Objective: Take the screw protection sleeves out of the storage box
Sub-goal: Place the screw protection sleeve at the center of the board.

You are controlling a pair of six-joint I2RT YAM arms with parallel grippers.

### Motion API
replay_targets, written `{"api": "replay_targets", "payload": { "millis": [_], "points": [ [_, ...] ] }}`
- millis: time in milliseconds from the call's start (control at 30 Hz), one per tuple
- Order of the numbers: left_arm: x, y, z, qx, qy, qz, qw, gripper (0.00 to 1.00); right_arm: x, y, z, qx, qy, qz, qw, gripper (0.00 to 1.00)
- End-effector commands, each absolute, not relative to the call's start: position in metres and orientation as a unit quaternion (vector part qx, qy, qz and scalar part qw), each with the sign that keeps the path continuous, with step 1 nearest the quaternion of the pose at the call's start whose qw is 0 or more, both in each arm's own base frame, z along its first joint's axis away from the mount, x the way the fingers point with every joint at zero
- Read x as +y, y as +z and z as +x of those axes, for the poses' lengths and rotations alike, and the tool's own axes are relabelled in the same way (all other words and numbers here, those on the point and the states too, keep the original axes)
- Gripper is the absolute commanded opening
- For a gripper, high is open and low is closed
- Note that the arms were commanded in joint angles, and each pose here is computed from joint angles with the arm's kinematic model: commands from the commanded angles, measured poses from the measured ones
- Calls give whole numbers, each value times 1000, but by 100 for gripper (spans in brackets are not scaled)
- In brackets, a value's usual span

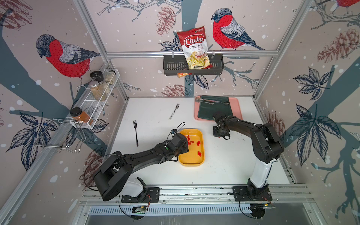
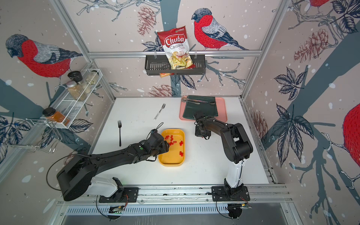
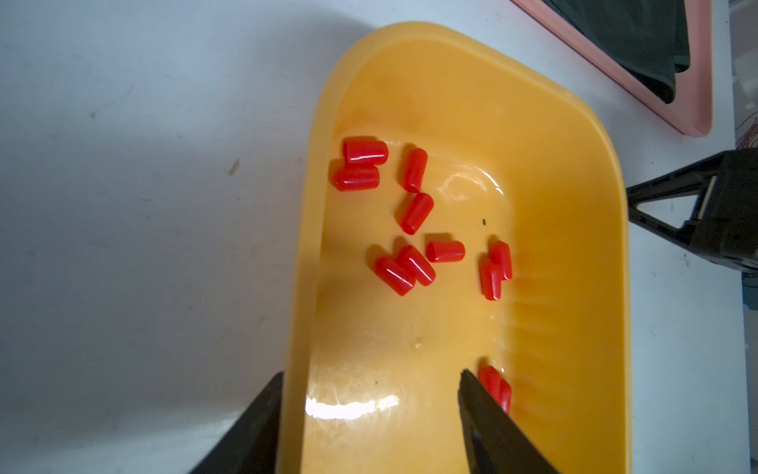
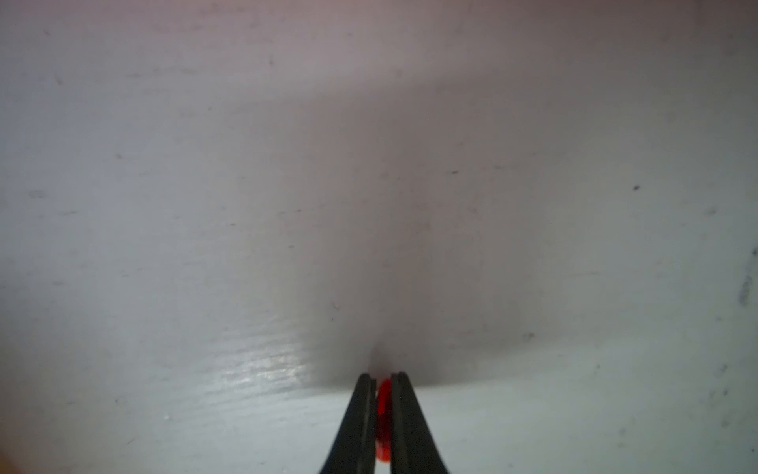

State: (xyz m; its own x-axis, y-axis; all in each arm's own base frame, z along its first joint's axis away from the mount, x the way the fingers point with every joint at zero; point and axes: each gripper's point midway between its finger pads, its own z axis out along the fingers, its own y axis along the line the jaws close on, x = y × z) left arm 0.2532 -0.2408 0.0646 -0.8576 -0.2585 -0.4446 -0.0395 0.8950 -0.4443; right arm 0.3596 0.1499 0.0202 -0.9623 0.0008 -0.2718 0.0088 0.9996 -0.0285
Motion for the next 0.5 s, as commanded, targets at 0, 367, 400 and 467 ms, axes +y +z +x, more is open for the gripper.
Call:
{"api": "replay_targets", "payload": {
  "millis": [0, 367, 400, 467],
  "points": [
    [-247, 72, 254, 933, -233, -88, 259, 66, 152, 20, 364, 991, -12, -1, 136, 16],
    [-220, 94, 264, 939, -156, -79, 296, 72, 145, 25, 366, 991, 8, 15, 132, 44],
    [-221, 100, 265, 938, -158, -77, 299, 73, 145, 27, 366, 991, 10, 17, 134, 47],
    [-227, 112, 268, 935, -168, -72, 303, 74, 144, 35, 366, 990, 12, 18, 142, 52]
  ]
}}
